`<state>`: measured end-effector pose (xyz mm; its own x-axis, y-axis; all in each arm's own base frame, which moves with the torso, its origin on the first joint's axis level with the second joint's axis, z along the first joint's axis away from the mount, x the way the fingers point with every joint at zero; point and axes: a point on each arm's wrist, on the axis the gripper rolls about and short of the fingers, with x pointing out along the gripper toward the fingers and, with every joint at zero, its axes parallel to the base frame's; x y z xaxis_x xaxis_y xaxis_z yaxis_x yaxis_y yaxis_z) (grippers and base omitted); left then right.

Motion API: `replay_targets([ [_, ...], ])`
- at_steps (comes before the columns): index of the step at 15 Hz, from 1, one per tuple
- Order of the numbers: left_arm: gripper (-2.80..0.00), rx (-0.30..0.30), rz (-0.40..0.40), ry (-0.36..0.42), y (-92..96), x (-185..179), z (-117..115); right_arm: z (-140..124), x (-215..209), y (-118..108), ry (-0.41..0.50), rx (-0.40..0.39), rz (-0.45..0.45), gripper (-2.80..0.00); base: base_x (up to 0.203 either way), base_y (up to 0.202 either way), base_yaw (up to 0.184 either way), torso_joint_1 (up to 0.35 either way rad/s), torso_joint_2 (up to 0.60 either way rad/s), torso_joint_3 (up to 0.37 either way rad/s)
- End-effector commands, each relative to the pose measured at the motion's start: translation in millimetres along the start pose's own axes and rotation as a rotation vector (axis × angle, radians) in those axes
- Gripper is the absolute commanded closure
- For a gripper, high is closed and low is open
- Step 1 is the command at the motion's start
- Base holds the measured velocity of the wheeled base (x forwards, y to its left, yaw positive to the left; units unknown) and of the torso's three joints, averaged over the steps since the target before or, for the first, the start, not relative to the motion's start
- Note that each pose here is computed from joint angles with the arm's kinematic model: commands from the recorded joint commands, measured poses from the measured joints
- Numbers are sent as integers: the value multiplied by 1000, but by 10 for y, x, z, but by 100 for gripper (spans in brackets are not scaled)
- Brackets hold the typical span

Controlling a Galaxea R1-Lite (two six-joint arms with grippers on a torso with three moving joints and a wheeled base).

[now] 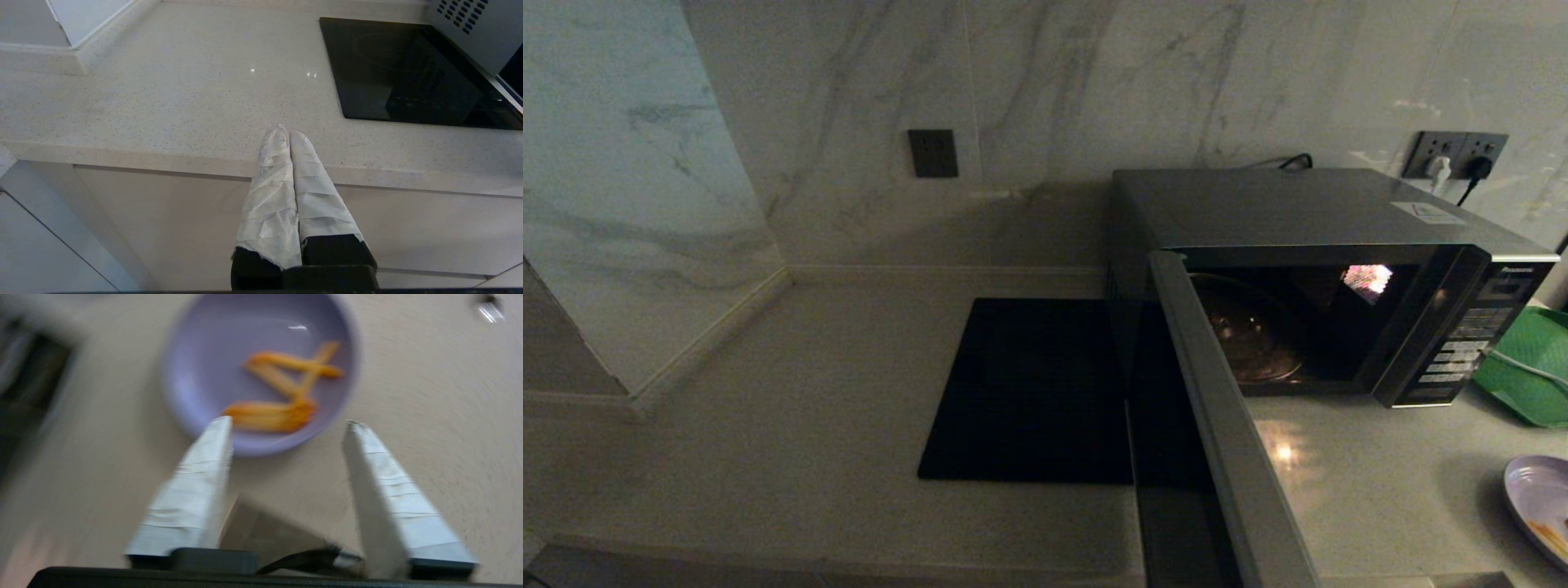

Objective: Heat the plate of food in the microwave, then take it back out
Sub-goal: Close the microwave oven

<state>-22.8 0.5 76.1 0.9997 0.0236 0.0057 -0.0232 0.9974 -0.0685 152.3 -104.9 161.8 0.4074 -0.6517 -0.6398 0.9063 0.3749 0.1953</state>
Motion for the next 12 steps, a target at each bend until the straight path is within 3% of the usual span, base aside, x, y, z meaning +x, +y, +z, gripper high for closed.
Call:
replay_targets([
  [1,0,-1,1,0,0,0,1,-31,-382,28,-72,-55,138,0,0,0,0,0,0,0],
  [3,0,-1,1,-1,0,0,2,7,-476,59,-8,-82,164,0,0,0,0,0,0,0],
  [5,0,-1,2,-1,0,0,0,72,-779,154,13,-87,298,0,0,0,0,0,0,0],
  [8,0,-1,2,0,0,1,1,318,-1523,282,-23,-126,598,0,0,0,0,0,0,0],
  [10,0,-1,1,0,0,1,1,487,-1994,220,-32,-182,788,0,0,0,0,0,0,0],
  [12,0,-1,2,-1,0,0,1,610,-2343,74,9,-268,922,0,0,0,0,0,0,0],
])
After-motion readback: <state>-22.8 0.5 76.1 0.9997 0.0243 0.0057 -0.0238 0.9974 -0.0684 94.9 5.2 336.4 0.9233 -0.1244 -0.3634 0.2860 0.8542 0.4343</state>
